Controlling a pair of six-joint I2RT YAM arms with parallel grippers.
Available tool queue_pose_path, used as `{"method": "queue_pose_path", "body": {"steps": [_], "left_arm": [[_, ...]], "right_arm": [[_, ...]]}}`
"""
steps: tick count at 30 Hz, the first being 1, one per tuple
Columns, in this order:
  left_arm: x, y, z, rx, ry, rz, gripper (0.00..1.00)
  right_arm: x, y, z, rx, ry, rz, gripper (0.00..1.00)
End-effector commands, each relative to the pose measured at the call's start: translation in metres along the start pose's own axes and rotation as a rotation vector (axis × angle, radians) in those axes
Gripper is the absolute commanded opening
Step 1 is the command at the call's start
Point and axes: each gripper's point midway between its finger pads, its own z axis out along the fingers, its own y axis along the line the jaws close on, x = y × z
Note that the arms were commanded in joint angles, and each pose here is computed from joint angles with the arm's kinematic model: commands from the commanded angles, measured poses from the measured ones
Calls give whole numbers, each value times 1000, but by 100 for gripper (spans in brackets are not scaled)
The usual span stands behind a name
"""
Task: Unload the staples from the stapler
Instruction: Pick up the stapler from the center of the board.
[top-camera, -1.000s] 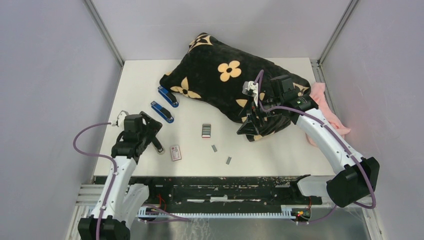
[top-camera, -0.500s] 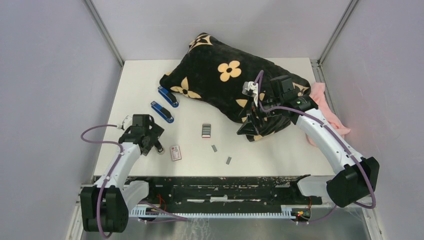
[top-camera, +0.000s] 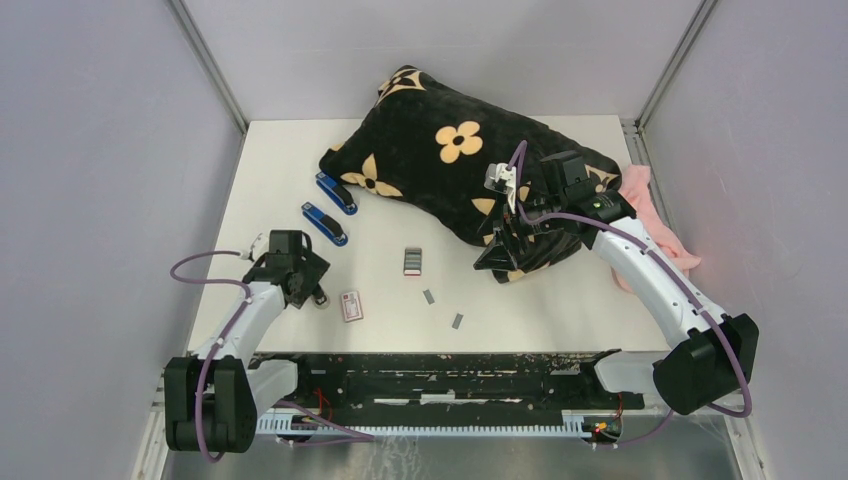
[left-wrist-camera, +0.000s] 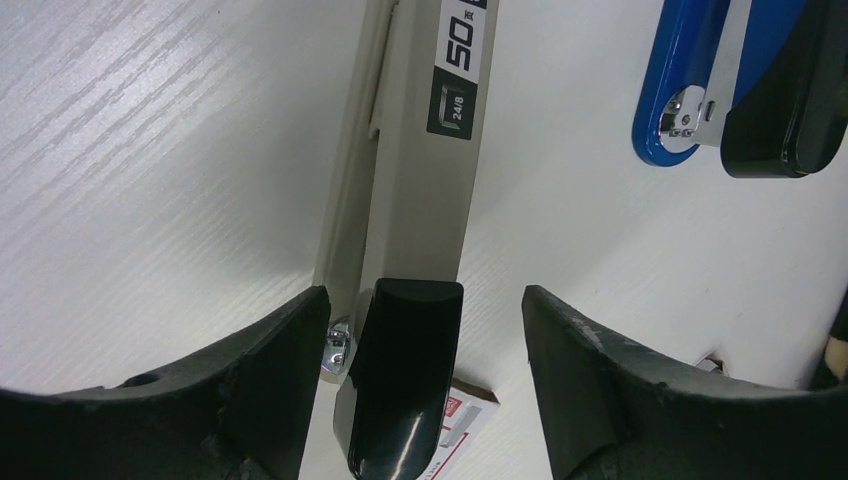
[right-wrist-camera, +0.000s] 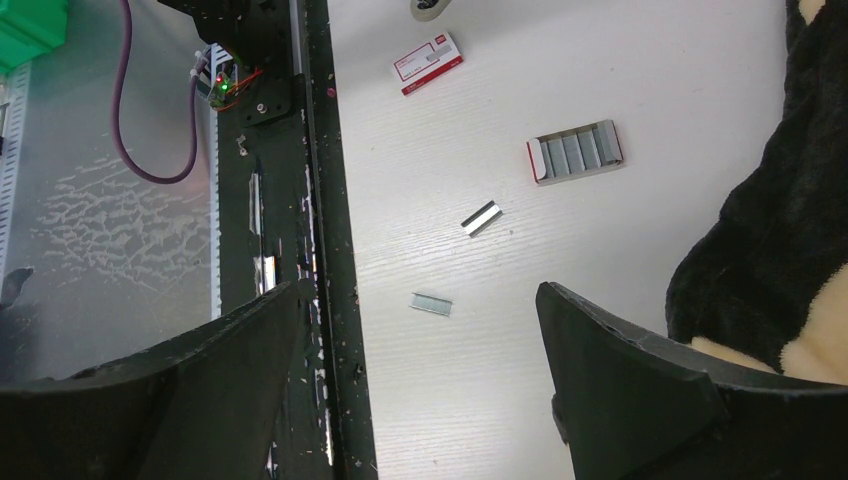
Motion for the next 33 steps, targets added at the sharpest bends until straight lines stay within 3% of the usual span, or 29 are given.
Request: {"method": "queue_pose_path", "body": {"steps": [1,9,22,26,33], "left_arm": [[-4,-14,0,54,-16,-37,74],[-2,-18,-1,87,-8,-28,55],[-4,-30,-8,168,-17,-14,6],[-8,-37,-15,220,-37,-10,3],[-10,-69,-38,470,-78,44,3]], "right_arm": [[-10,3,-3,-2,-31,-43,95],[-10,3,-3,0,-31,-44,95],[-10,4,-3,-2,-30,-43,95],[-10,3,-3,-2,-30,-43,95],[-10,4,-3,-3,-30,-42,95]]}}
